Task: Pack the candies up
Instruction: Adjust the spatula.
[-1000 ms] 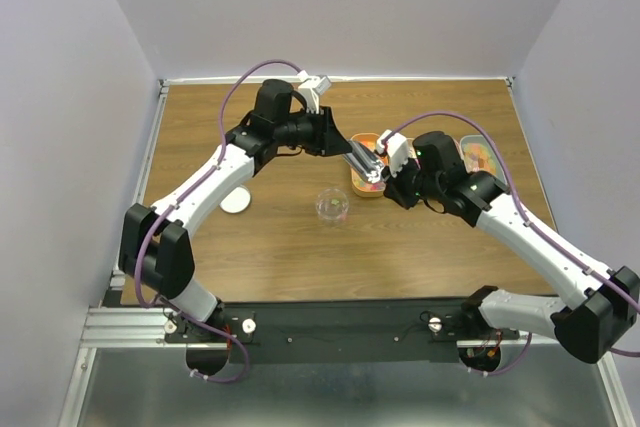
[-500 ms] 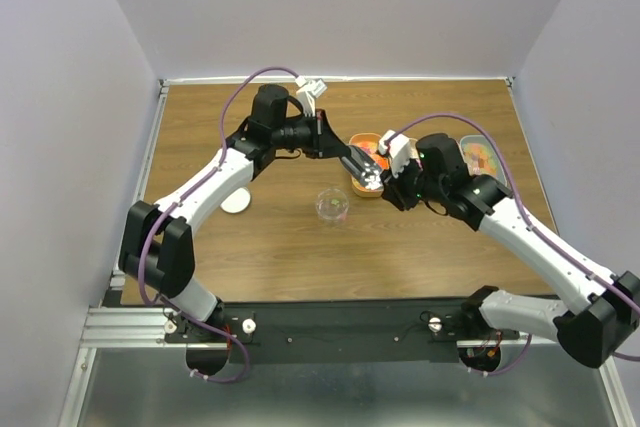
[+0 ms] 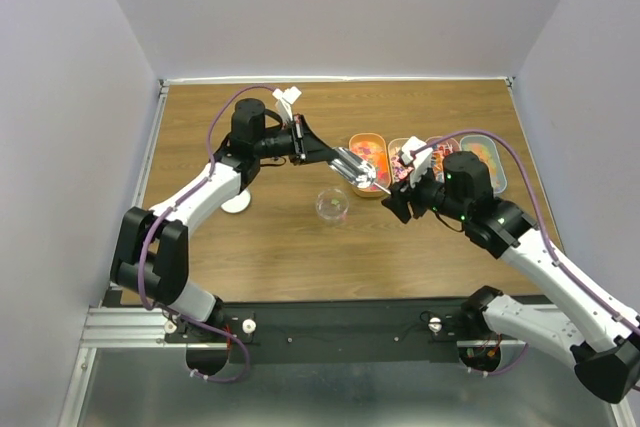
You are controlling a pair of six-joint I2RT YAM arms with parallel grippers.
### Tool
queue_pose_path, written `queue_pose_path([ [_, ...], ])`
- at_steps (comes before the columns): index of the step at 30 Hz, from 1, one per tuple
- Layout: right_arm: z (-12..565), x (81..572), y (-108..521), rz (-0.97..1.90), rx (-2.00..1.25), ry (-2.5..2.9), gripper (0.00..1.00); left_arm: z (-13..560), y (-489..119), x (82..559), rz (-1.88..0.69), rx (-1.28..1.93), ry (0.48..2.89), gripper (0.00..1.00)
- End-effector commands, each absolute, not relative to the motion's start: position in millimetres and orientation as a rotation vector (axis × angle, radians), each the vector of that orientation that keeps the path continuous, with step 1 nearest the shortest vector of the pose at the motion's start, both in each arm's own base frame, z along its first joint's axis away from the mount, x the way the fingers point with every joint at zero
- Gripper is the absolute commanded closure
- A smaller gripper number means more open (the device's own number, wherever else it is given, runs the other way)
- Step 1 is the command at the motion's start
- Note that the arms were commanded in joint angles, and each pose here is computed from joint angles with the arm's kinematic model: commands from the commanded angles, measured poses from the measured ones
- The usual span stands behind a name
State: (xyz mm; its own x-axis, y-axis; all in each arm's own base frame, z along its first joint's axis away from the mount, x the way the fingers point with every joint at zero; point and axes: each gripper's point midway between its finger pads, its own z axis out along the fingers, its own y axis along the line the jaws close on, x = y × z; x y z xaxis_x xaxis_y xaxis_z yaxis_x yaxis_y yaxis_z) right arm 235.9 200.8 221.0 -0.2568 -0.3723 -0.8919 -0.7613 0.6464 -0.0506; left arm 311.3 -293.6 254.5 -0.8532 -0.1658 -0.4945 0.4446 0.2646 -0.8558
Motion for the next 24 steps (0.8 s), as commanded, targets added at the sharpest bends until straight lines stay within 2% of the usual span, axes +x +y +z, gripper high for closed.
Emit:
queue_pose_path([
  [1,231.1,231.8,212.3,0.557,-0.908,1.793,0.34,290.3,-293.7,298.1,-1.753,0.244,1.965,1.0],
  [8,237.3,233.6,219.0,0.573,-0.942,1.761,0.39,292.1,-292.4,300.5,-1.757,0.182,1.976,1.0],
  [16,248.2,239.6,225.5,0.575,-0.965,1.732,0.58,289.2,-290.7,299.1,-1.754,0.161,1.988,1.0],
  [24,255.2,242.9,229.9,0.586,-0.963,1.715,0.59,282.8,-291.1,296.3,-1.759,0.156,2.004,1.0],
])
